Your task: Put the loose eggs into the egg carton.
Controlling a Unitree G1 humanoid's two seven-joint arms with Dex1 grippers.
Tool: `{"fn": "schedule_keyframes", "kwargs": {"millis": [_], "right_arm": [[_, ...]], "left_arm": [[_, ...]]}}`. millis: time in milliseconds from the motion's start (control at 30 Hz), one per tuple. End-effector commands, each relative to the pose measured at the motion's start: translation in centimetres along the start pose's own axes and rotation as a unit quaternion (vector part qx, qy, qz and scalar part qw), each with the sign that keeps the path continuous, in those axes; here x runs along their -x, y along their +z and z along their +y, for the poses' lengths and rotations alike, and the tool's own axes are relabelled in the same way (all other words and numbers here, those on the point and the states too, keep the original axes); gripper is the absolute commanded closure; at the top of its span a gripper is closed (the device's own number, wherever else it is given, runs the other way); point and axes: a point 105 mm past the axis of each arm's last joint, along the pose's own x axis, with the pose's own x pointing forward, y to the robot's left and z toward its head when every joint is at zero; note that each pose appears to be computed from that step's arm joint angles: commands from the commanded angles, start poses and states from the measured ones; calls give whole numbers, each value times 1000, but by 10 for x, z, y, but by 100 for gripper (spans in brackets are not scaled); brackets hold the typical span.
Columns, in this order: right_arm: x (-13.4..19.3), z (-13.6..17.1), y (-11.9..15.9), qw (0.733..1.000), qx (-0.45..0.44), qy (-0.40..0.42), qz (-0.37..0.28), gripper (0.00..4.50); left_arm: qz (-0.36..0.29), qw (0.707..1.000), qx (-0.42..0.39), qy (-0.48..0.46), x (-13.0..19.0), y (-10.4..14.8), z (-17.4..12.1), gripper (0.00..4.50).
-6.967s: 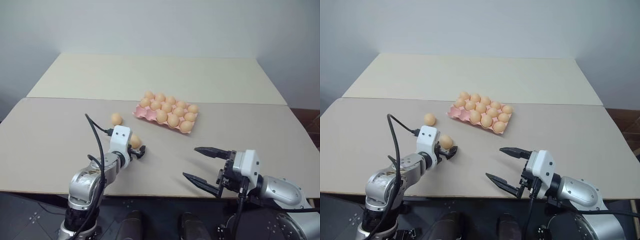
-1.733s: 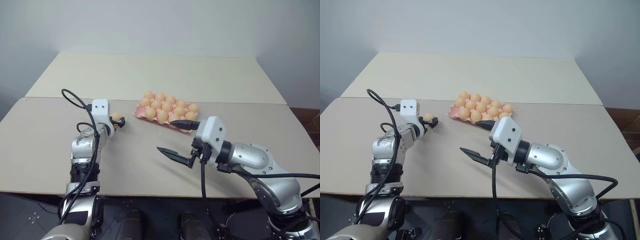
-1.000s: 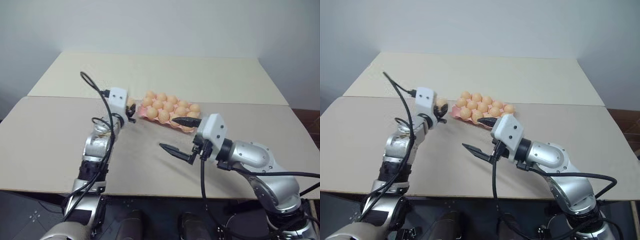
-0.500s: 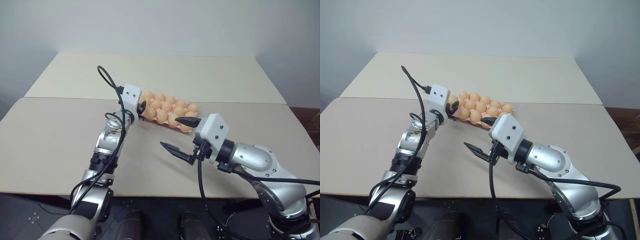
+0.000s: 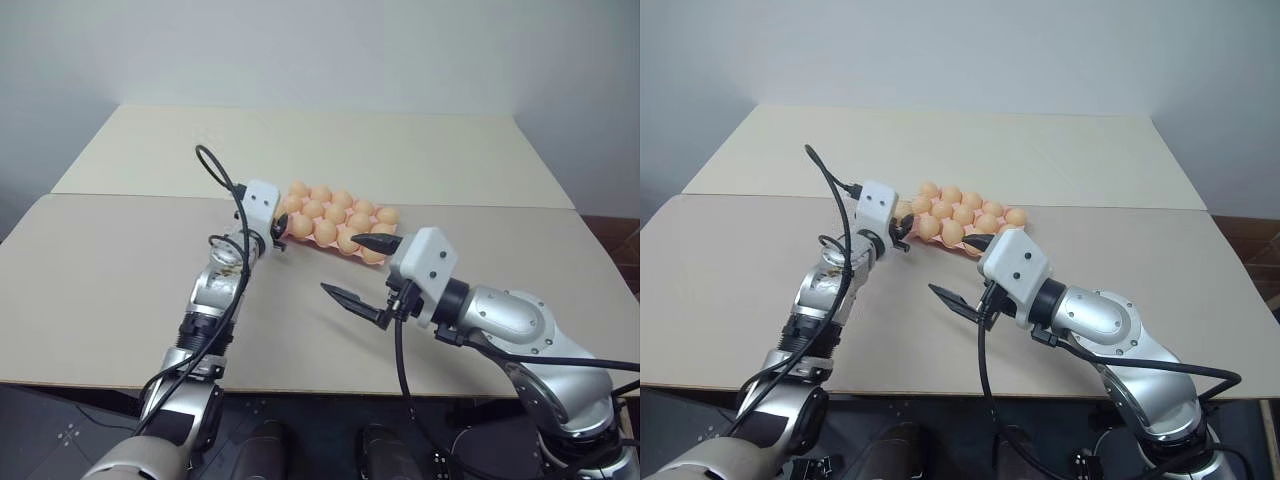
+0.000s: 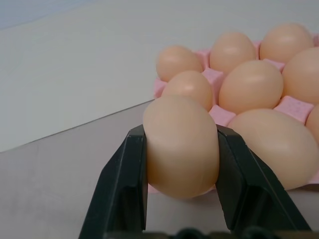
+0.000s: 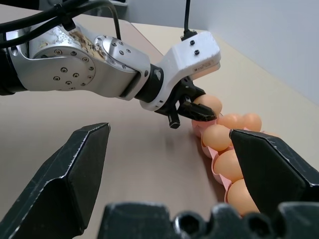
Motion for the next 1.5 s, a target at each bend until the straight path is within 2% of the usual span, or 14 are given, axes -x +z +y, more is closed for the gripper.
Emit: {"fn": "schedule_keyframes", "kwargs": {"millis": [33,100,300,467,567,733,867,967,1033,1133,1200,1300,1500], "right_arm": [[3,5,10,1000,15,4,-17,0],[5,5,9,1000,13,5,-15,0],[7,5,7,1000,10,3,-12,0],[6,3,7,1000,11,-2,-13,0],[6,2,8,1000,13,-4,-15,0],[7,1,10,999,13,-15,-25,0],[8,-3,10,999,12,-39,-32,0],[9,-11,5,995,0,-87,-40,0],[12,-16,-2,990,3,-133,-54,0],[20,-19,-17,980,-43,-185,-62,0],[27,-24,-32,966,-77,-241,-59,0],[44,-28,-52,932,-77,-346,-75,0],[74,-24,-70,898,-97,-421,-87,0]], "left_arm": [[-34,999,-12,5,-1,19,1,299],[-36,999,-14,6,0,19,1,226],[-41,999,-27,15,1,20,3,49],[-55,998,-26,14,1,28,3,49],[-85,996,-22,25,6,41,6,49],[-168,985,7,36,28,73,9,49],[-205,977,54,30,50,83,12,49],[-222,971,87,-3,70,79,7,49],[-220,972,79,10,83,65,6,49],[-209,976,64,3,104,46,1,49],[-194,978,72,9,113,34,-3,49],[-179,980,80,18,125,15,-13,49],[-181,976,110,43,141,4,-13,49]]}}
